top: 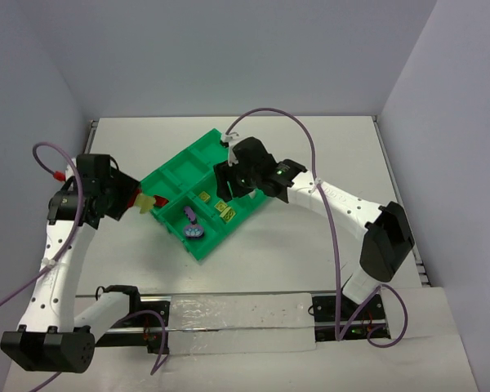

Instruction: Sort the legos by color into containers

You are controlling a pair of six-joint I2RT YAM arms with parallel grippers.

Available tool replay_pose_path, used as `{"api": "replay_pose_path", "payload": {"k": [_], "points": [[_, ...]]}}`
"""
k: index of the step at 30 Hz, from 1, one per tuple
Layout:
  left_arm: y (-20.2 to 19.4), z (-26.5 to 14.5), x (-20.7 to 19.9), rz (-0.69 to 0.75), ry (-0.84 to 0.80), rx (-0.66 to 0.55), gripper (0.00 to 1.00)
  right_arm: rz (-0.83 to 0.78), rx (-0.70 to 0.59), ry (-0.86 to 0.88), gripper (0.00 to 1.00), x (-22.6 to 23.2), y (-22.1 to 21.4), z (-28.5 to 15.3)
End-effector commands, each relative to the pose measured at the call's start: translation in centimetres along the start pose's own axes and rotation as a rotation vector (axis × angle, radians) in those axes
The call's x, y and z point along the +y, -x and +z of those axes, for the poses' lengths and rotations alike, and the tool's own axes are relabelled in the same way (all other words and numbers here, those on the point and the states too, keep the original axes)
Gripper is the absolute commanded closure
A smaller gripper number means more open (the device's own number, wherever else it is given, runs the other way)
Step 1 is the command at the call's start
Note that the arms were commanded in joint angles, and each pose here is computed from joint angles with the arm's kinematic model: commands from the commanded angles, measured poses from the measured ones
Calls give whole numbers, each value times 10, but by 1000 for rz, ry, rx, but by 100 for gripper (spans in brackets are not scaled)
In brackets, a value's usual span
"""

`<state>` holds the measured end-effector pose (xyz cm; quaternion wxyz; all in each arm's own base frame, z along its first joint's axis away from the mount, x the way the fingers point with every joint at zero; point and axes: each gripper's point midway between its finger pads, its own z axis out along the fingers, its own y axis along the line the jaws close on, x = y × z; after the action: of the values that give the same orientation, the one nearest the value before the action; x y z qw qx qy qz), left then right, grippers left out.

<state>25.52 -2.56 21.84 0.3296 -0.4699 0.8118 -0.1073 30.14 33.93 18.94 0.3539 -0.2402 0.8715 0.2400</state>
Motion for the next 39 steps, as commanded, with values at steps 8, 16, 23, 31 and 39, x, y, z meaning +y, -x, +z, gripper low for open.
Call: {"api": "replay_pose_path", "payload": {"k": [8, 16, 23, 31, 39], "points": [[21, 2, -107, 37, -278, 46, 100, 260, -268, 519, 32, 94, 96, -45], [17, 1, -123, 60, -314, 104, 100, 263, -267, 651, 32, 131, 104, -20], [8, -2, -125, 66, -351, 146, 100, 270, -213, 648, 32, 141, 97, 4], [6, -4, -128, 72, -354, 166, 100, 251, -188, 628, 31, 147, 98, 19], [6, -8, -128, 67, -364, 163, 100, 264, -201, 646, 32, 150, 105, 29]]}}
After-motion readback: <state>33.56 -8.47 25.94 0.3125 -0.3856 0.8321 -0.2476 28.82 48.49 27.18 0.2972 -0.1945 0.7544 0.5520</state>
